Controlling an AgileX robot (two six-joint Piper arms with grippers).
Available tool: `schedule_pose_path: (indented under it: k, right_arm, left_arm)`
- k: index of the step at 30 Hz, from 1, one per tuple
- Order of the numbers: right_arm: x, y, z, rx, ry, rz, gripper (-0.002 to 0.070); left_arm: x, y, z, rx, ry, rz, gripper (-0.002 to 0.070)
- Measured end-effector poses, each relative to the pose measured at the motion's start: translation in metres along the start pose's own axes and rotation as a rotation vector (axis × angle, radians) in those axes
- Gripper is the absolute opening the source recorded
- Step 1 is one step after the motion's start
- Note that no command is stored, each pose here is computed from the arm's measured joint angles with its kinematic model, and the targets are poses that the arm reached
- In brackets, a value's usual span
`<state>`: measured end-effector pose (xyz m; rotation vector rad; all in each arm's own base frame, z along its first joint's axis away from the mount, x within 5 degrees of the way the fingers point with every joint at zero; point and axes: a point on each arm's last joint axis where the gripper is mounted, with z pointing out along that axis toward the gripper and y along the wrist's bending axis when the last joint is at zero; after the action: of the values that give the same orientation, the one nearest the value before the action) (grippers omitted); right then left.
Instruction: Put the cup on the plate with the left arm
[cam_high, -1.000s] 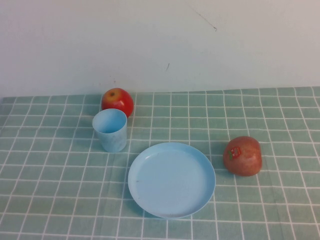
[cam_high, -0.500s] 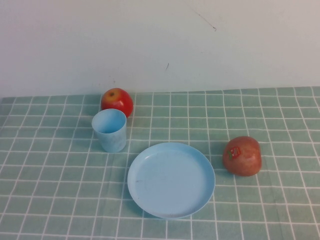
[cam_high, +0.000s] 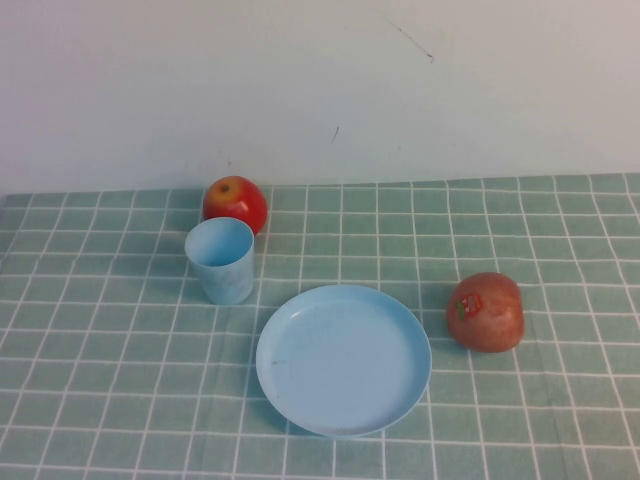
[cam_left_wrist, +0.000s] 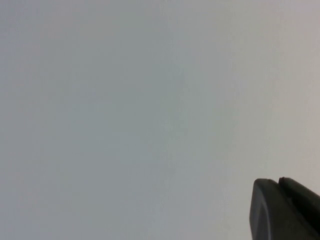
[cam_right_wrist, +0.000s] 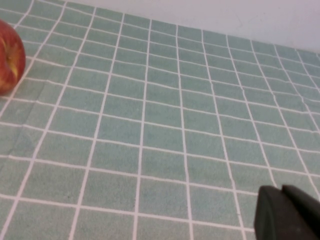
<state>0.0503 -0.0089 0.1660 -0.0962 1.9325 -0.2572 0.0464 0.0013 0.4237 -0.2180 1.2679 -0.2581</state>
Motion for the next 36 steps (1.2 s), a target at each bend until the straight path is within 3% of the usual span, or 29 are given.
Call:
schedule_pose_path:
  k: [6, 11, 13, 17, 20, 28, 36]
  right_arm:
    - [0.0, 0.0, 0.0, 0.0, 0.0, 0.0, -0.0002]
    - [0.0, 0.0, 0.0, 0.0, 0.0, 0.0, -0.0002]
    - [0.0, 0.0, 0.0, 0.0, 0.0, 0.0, -0.0002]
    - [0.0, 0.0, 0.0, 0.0, 0.0, 0.0, -0.0002]
    - [0.0, 0.0, 0.0, 0.0, 0.0, 0.0, -0.0002]
    - [0.0, 0.0, 0.0, 0.0, 0.0, 0.0, -0.0002]
    - [0.0, 0.0, 0.0, 0.0, 0.0, 0.0, -0.0002]
  left_arm:
    - [0.04, 0.012, 0.026, -0.109, 0.334, -0.019, -0.0001]
    - [0.086, 0.023, 0.061, -0.195, 0.742, -0.006, -0.0001]
    - [0.1, 0.022, 0.076, -0.166, 0.898, 0.012, -0.0001]
    - [0.115, 0.011, 0.109, -0.018, 1.15, 0.022, -0.0001]
    - [0.118, 0.007, 0.14, 0.041, 1.217, 0.02, -0.0001]
    - [0.154, -0.002, 0.215, 0.07, 1.315, 0.097, 0.0027]
    - [0.227, -0.018, 0.267, 0.052, 1.488, 0.197, 0.0239]
